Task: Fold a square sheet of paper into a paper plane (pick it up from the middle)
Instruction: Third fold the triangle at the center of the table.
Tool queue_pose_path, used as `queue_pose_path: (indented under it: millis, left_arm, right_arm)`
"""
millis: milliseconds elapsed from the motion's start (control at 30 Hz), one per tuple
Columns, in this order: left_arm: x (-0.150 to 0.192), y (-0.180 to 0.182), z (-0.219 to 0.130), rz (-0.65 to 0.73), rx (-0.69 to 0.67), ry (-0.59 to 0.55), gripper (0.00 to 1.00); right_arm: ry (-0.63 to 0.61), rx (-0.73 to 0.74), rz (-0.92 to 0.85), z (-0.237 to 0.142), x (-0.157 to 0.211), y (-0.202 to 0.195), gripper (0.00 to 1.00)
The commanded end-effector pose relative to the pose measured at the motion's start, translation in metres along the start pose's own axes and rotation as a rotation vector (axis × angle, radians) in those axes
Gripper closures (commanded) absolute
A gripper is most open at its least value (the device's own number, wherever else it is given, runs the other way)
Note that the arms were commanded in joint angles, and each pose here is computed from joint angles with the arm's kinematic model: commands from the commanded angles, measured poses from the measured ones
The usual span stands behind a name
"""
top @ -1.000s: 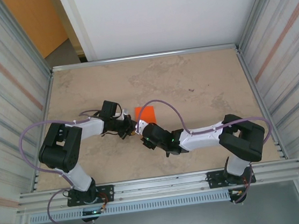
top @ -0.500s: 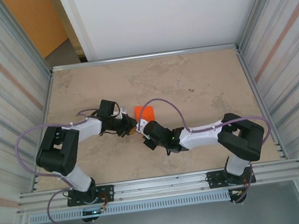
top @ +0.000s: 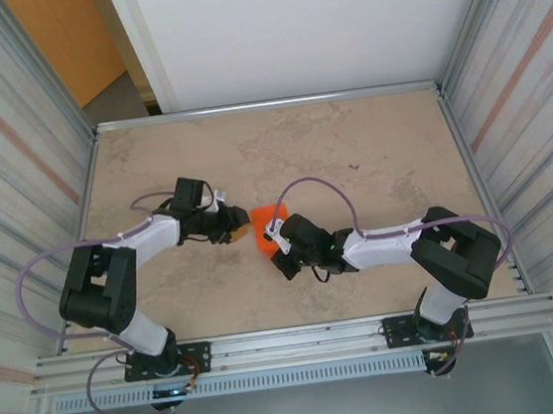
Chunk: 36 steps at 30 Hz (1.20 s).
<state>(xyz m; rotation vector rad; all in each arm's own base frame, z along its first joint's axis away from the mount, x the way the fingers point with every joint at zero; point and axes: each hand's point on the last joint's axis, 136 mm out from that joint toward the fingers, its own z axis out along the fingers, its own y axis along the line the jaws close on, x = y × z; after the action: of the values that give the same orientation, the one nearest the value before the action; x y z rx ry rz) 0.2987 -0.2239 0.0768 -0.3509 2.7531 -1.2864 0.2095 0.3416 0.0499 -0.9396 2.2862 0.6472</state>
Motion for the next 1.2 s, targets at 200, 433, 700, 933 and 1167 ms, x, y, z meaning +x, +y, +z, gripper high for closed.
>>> queue_pose_path:
  millis: [200, 433, 700, 933, 1167]
  left_arm:
    - [-0.004, 0.002, 0.044, 0.074, -0.133, 0.082, 0.76]
    - [-0.004, 0.019, 0.062, 0.1, -0.258, 0.138, 0.8]
    - [0.005, 0.037, 0.071, 0.095, -0.324, 0.2, 0.82]
    - [0.009, 0.043, 0.074, 0.104, -0.337, 0.227, 0.84]
    - [0.01, 0.042, 0.076, 0.12, -0.338, 0.237, 0.85]
  right_arm:
    - [-0.005, -0.124, 0.138, 0.004, 0.004, 0.018, 1.0]
    - [-0.021, -0.119, 0.192, 0.005, 0.004, 0.016, 1.0]
    - [-0.019, 0.01, 0.262, 0.005, 0.005, -0.007, 1.0]
    - [-0.02, 0.137, 0.314, 0.001, 0.009, -0.035, 1.0]
    - [-0.01, 0.187, 0.333, 0.0, 0.008, -0.046, 1.0]
